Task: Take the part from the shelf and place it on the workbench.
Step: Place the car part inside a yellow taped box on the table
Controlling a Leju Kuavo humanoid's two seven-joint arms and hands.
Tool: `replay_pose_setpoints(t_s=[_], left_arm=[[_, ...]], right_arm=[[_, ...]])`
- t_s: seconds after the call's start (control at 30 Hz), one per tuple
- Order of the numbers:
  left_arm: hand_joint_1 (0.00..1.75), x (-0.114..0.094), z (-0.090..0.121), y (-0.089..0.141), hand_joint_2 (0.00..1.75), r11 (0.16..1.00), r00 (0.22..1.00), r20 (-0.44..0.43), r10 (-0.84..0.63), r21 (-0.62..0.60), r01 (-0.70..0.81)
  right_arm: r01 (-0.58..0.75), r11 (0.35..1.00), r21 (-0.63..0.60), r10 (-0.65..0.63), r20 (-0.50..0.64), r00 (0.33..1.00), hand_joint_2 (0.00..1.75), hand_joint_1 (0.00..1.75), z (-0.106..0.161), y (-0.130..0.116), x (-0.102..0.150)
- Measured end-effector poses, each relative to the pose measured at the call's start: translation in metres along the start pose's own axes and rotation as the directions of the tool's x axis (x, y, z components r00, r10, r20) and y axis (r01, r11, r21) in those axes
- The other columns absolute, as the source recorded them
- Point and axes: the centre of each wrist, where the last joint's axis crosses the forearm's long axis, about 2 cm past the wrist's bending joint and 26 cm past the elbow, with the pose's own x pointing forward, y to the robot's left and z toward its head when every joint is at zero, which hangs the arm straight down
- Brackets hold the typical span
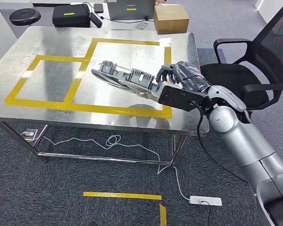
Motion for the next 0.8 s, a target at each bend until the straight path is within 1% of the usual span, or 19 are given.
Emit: replay_pose_setpoints(t_s=[0.1, 0.2, 0.4, 0.6, 0.8], left_arm=[[0.00, -0.002, 0.004, -0.015, 0.00, 1.000, 1.000, 0.001, 0.008, -0.025, -0.008], [0.00, -0.001, 0.006, -0.020, 0.00, 0.999, 1.000, -0.007, 0.025, -0.044, -0.026], [0.00, 0.009, 0.006, -0.021, 0.00, 0.999, 1.000, -0.007, 0.030, -0.035, -0.030], [0.00, 0.003, 0.014, -0.015, 0.00, 1.000, 1.000, -0.018, 0.009, -0.008, -0.009], [0.00, 0.003, 0.014, -0.011, 0.00, 1.000, 1.000, -0.016, -0.019, 0.021, 0.019]], right_arm=[[0.007, 1.000, -0.015, -0.007, -0.015, 1.000, 1.75, 1.75, 0.005, -0.001, -0.006], [0.010, 1.000, -0.016, -0.010, -0.024, 1.000, 1.75, 1.75, 0.008, 0.000, -0.009], [0.022, 1.000, -0.016, -0.023, -0.038, 0.999, 1.75, 1.75, 0.011, 0.003, -0.011], [0.028, 0.999, -0.021, -0.029, -0.038, 0.999, 1.75, 1.75, 0.014, 0.002, -0.014], [0.028, 0.999, -0.018, -0.029, -0.035, 0.999, 1.75, 1.75, 0.014, 0.002, -0.014]])
